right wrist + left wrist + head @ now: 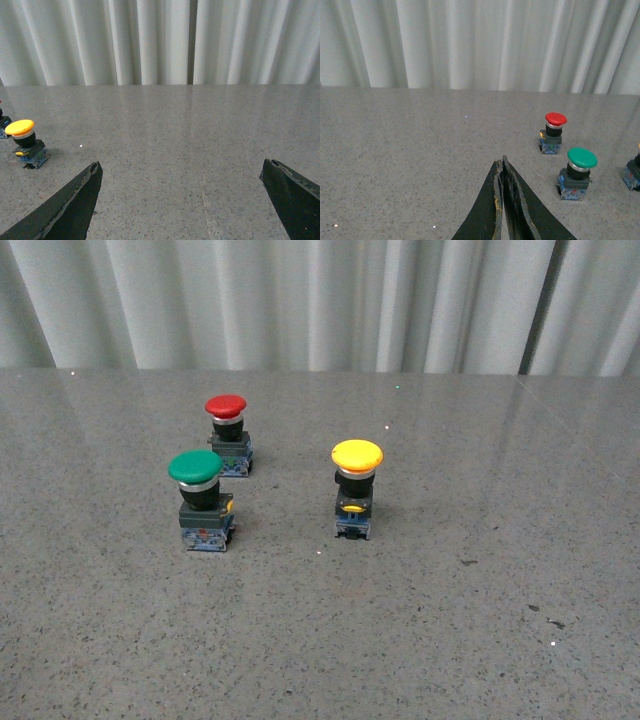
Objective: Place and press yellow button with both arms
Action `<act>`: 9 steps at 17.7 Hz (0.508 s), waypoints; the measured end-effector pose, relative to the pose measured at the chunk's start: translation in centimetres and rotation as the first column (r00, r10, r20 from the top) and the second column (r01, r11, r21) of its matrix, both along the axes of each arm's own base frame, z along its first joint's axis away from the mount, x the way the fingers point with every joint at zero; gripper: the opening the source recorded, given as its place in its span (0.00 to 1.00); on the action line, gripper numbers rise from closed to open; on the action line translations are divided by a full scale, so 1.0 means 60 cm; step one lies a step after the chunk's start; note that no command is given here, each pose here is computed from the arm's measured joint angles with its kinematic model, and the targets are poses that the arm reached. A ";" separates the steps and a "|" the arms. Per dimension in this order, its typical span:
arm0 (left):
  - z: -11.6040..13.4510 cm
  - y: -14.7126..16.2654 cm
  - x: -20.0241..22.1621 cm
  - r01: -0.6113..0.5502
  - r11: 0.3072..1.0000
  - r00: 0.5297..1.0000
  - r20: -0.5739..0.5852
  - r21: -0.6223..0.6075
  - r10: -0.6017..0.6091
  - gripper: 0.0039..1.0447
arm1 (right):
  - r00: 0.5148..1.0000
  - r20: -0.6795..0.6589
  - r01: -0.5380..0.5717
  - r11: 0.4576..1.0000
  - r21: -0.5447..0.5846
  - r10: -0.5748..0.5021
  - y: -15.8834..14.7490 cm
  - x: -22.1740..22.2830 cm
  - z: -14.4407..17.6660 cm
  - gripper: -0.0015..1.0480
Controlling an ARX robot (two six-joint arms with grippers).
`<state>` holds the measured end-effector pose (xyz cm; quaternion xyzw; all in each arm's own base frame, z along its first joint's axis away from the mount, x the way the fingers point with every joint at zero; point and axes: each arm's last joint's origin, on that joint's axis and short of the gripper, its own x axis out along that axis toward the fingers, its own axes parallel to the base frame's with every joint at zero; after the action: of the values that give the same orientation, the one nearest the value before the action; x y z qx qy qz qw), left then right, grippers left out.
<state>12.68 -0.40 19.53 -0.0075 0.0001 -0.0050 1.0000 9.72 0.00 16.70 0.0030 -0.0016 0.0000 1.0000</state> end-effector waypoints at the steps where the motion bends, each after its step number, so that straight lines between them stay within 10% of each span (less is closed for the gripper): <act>1: -0.004 0.008 -0.003 -0.030 1.000 1.000 0.003 0.000 0.030 0.01 | 1.000 0.001 0.000 1.000 0.000 0.000 0.000 0.000 0.000 0.94; 9: -0.025 0.006 -0.018 -0.009 1.000 1.000 0.001 0.001 0.009 0.01 | 1.000 0.000 0.000 1.000 0.000 0.000 0.000 0.000 0.000 0.94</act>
<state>11.57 -0.01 18.04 -0.0072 -0.0005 -0.0006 1.0000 9.72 0.00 16.71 0.0030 -0.0018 -0.0002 1.0000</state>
